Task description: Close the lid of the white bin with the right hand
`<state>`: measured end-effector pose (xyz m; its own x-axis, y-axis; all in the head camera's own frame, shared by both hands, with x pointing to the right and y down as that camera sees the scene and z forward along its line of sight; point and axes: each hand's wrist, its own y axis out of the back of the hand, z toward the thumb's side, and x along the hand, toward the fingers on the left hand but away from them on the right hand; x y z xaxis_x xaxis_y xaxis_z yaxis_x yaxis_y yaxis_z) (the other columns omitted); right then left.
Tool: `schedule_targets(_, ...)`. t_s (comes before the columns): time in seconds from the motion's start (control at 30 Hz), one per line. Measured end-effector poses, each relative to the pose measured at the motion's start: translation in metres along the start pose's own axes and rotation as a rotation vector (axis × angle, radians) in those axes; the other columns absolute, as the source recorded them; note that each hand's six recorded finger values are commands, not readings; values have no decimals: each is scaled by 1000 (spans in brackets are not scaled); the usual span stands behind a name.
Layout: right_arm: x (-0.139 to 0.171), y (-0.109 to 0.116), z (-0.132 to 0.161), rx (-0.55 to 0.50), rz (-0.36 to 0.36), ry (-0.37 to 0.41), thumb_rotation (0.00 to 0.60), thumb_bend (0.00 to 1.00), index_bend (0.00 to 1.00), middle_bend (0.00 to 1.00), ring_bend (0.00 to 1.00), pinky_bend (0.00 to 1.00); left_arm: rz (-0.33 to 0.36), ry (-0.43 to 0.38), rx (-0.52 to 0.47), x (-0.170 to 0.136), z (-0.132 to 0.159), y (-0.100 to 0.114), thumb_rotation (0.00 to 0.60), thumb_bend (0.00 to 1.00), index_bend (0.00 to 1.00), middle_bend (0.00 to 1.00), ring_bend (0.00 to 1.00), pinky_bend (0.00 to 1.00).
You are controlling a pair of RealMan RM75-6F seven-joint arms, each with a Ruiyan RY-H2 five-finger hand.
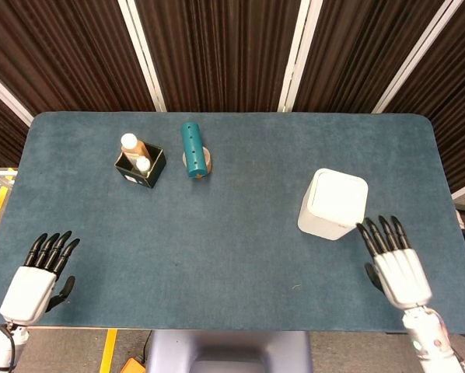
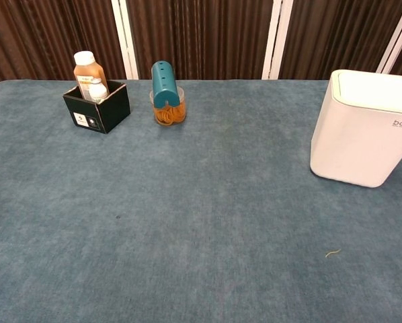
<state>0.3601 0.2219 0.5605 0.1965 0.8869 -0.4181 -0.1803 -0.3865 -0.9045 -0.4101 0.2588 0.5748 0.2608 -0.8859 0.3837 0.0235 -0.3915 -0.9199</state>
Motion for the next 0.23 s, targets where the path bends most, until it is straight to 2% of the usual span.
schedule_targets(0.1, 18, -18, -14, -7, 12, -11, 600, 386, 0, 0, 0, 0, -1, -2, 2, 0, 0, 0, 600, 459, 0, 0, 0, 0)
schedule_targets(0.23, 30, -32, -11, -15, 23, -13, 600, 386, 0, 0, 0, 0, 2, 2, -3, 0, 0, 1, 600, 459, 0, 0, 0, 0)
